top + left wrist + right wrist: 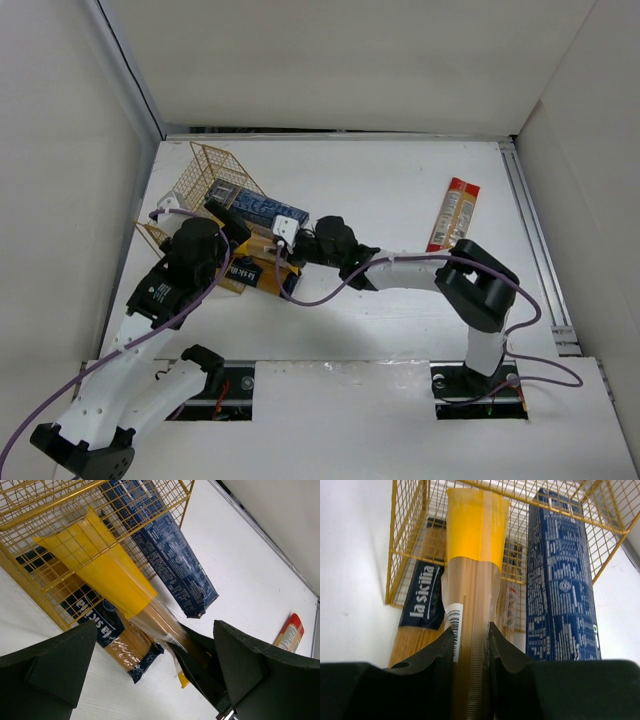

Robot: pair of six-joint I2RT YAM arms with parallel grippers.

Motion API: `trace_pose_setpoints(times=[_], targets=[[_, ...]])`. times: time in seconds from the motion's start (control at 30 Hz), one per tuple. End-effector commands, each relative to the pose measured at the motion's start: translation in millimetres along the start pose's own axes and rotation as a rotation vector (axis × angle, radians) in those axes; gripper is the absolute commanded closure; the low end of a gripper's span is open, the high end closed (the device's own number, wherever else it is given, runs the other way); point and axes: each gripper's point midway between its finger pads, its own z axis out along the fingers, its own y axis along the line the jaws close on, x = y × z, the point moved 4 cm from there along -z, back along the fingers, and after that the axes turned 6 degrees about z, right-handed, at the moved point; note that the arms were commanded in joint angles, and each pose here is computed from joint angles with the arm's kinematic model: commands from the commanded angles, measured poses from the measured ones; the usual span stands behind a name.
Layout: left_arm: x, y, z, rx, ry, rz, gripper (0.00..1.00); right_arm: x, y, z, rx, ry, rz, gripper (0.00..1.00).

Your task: Place and organize the pasta boxes and bags onto the shelf

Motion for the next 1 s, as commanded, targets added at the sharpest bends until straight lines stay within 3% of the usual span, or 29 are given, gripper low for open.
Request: trace_pose_setpoints(times=[0.0,0.13,0.27,0.6,0.63,0.67,0.8,0.97], targets=[[-3,-1,-2,0.019,-0.016,-0.019,0.0,-118,-17,4,0.044,-0.408,-0.077,1.0],[-2,-1,-4,0.026,-0.009,-0.019,0.0,-119,-20,16,0.07,-0.427,-0.05,0.99],[1,2,-5,0.013,0.003,-0.018,0.0,-113,-15,30,0.083,-0.417,-0.019,0.92],[4,4,-5,0.008,0.021,-0.009,0.0,-106,-5,34,0.06,-0.423,0.022,0.31],[4,4,-5,0.008,0.021,-0.009,0.0,-109,-5,30,0.06,-0.427,0.021,0.08],[2,3,-7,0.014,0.015,-0.014,0.0,-113,-5,24,0.058,-0.415,0.024,0.0],[-1,1,-8,0.02,0.01,-0.018,0.0,-116,-11,4,0.116,-0.358,0.025,0.0],[-4,-1,-10,0.025,0.004,-0.023,0.0,-107,-52,-41,0.336,-0.236,0.085,0.0]])
